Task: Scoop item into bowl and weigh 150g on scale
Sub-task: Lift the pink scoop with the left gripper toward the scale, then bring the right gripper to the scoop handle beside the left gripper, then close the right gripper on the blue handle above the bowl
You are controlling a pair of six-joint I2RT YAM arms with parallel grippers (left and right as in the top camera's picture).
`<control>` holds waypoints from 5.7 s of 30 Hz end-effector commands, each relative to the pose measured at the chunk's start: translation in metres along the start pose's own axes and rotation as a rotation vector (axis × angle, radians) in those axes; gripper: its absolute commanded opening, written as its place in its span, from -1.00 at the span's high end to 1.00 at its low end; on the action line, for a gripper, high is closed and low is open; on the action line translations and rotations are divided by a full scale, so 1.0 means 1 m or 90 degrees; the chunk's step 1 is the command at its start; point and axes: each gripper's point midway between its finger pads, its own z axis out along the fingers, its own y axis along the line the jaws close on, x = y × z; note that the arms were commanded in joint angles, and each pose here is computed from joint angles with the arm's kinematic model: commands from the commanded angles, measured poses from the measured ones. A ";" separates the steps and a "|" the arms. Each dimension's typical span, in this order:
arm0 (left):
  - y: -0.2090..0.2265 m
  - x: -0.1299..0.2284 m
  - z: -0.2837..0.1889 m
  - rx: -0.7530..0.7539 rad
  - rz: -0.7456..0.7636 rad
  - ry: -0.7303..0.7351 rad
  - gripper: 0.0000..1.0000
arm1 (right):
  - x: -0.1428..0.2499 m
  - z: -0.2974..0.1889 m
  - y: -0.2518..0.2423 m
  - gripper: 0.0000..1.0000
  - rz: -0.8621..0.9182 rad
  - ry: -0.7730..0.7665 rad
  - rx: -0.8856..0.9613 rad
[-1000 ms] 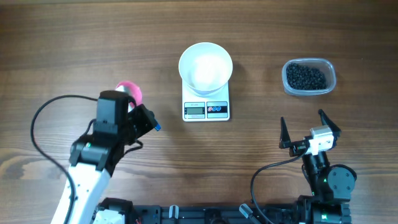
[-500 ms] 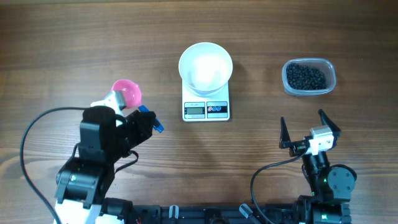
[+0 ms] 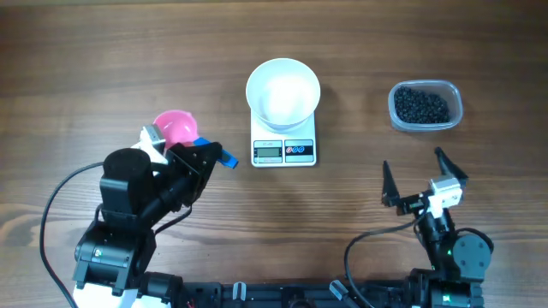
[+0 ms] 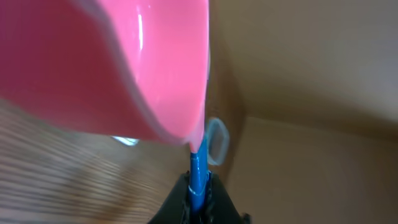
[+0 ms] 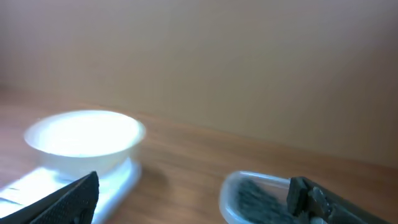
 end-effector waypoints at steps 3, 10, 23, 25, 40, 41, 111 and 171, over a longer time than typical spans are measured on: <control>-0.010 0.009 -0.001 0.030 -0.013 0.033 0.92 | -0.015 -0.013 0.063 -0.99 0.288 0.015 -0.245; -0.013 0.014 -0.002 0.039 -0.011 0.053 0.92 | -0.068 -0.020 0.057 -0.99 0.497 -0.072 -0.271; -0.060 0.021 -0.010 0.173 0.145 0.072 0.92 | -0.140 0.002 0.050 -0.99 0.489 0.035 -0.256; -0.061 0.020 -0.010 0.176 0.157 0.070 0.92 | -0.154 0.011 0.049 -1.00 0.466 0.041 -0.269; -0.109 0.008 -0.020 0.282 0.118 -0.008 0.92 | -0.177 0.009 0.114 -0.68 0.831 0.305 -0.564; -0.109 0.010 -0.019 0.280 0.102 -0.001 0.92 | -0.184 0.007 0.119 -0.68 0.836 0.301 -0.584; -0.135 0.075 0.013 0.321 0.093 0.076 0.79 | -0.172 0.071 0.194 0.47 0.995 0.286 -0.577; -0.128 0.038 0.018 0.287 0.060 -0.056 0.46 | -0.166 0.076 0.192 0.91 1.007 0.294 -0.549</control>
